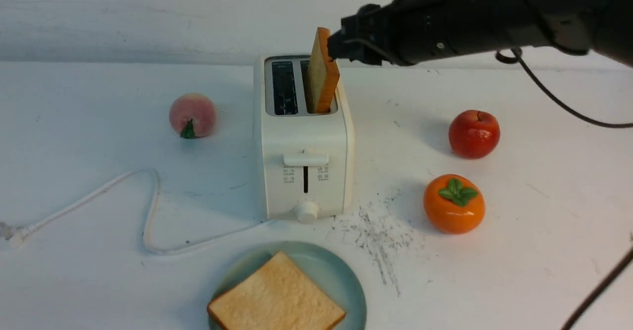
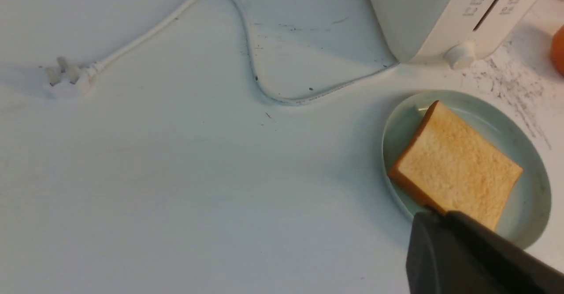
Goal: Take toasted bread from bread machine on white table place on plate.
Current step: 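Grasp the toast slice in the toaster and pull it up out of the slot with the right gripper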
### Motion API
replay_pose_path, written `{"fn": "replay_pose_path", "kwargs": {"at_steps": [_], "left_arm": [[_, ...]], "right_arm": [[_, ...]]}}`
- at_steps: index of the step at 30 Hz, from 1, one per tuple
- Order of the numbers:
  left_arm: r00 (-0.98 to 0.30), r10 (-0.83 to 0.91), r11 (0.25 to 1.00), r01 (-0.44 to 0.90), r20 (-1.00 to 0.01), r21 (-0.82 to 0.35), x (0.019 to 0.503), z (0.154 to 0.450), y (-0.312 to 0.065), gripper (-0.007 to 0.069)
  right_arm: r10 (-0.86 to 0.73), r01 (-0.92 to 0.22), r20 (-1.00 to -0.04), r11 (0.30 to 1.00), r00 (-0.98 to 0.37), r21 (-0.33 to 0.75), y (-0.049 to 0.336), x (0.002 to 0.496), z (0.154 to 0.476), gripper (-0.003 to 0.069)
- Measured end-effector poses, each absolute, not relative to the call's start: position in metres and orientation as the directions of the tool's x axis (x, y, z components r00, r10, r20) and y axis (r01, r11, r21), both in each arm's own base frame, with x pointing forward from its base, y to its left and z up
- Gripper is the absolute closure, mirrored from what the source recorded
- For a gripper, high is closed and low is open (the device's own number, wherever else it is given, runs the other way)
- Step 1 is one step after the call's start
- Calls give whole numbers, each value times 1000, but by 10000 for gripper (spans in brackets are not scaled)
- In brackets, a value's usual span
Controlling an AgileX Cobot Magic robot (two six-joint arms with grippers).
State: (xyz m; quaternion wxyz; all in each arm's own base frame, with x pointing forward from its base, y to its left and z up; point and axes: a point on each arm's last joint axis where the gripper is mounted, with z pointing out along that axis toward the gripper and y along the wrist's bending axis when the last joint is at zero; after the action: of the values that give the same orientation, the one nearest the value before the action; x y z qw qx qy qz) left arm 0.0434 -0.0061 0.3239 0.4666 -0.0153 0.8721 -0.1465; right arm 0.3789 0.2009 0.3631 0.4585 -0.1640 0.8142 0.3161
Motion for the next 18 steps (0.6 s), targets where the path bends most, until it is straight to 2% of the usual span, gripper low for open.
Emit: {"fn": "replay_pose_path", "kwargs": {"at_steps": [7,11,16,17,18], "left_arm": [[-480,-216,943,122,-850,-309,7,312,14,639],[-466,-215,951,102,-859,-293,-1,309,21,639],[-468,-211,954,93,-858,-285,-2,308,23,639],[-468,-210,955,92,-859,-283,-2,308,23,639],[-467,-209,955,91,-859,-282,-2,308,23,639]], "right_arm": [[87,-486,-870,801,-485,351,208,418,335,227],[91,-457,-861,817,-500,351,211,430,314,195],[67,-456,-832,810,-551,368,215,433,296,221],[61,-461,-827,806,-559,371,216,432,296,286],[60,-461,-826,806,-560,372,216,432,296,310]]}}
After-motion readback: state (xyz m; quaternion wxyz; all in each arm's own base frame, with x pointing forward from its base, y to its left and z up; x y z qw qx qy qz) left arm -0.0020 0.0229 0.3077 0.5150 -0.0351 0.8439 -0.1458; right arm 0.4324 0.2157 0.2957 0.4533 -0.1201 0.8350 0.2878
